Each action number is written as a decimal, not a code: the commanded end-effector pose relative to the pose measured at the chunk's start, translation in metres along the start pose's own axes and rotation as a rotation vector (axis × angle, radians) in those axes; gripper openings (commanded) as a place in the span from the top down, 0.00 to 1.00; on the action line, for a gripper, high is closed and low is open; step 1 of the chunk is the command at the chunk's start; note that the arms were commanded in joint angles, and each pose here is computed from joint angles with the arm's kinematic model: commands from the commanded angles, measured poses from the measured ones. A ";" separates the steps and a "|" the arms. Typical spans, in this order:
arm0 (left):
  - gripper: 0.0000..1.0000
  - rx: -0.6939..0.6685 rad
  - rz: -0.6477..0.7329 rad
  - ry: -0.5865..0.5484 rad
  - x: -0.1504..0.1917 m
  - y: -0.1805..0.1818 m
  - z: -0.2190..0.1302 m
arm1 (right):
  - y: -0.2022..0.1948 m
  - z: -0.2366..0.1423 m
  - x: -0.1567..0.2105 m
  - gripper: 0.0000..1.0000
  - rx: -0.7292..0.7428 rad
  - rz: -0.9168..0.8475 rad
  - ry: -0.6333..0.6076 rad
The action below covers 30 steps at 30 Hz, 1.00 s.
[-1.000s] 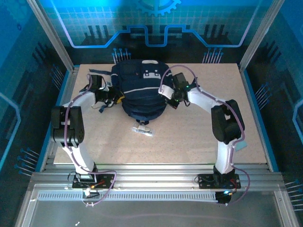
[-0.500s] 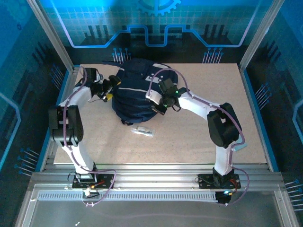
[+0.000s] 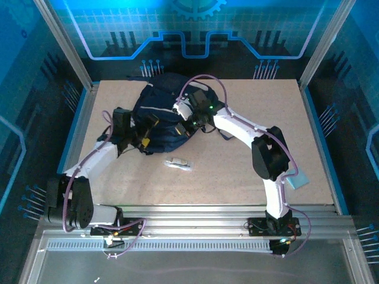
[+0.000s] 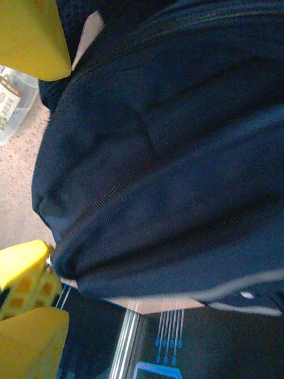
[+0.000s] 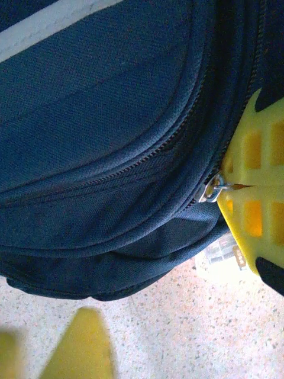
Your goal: Pack books, pencil case, and school supplies into a backpack
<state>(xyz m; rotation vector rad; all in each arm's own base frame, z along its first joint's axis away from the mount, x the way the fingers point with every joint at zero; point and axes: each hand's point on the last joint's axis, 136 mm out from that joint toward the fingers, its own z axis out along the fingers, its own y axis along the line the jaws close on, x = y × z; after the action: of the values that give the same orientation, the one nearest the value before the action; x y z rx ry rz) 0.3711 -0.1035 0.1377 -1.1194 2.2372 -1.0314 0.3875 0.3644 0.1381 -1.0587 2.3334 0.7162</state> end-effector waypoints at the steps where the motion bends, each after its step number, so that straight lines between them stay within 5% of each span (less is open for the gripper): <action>1: 0.01 0.072 -0.104 -0.035 0.000 -0.015 0.016 | 0.034 -0.015 -0.033 1.00 -0.080 0.018 -0.088; 9: 0.03 0.094 -0.139 -0.052 -0.011 -0.026 0.057 | 0.076 -0.023 -0.009 1.00 -0.140 -0.032 -0.038; 12: 0.14 0.100 -0.122 -0.087 -0.020 -0.024 0.065 | 0.080 -0.024 0.008 1.00 -0.142 -0.039 -0.005; 21: 1.00 0.142 -0.093 -0.080 -0.021 -0.024 0.075 | 0.041 -0.016 0.066 1.00 0.007 -0.086 0.150; 30: 1.00 0.159 -0.051 -0.053 -0.015 -0.030 0.071 | -0.039 -0.030 0.112 1.00 0.188 -0.080 0.321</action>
<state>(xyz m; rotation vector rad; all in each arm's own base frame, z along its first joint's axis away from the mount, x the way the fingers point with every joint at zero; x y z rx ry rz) 0.4169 -0.1548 0.0972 -1.1804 2.1879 -1.2202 0.3653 0.3258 0.0988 -1.1952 2.3495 0.4585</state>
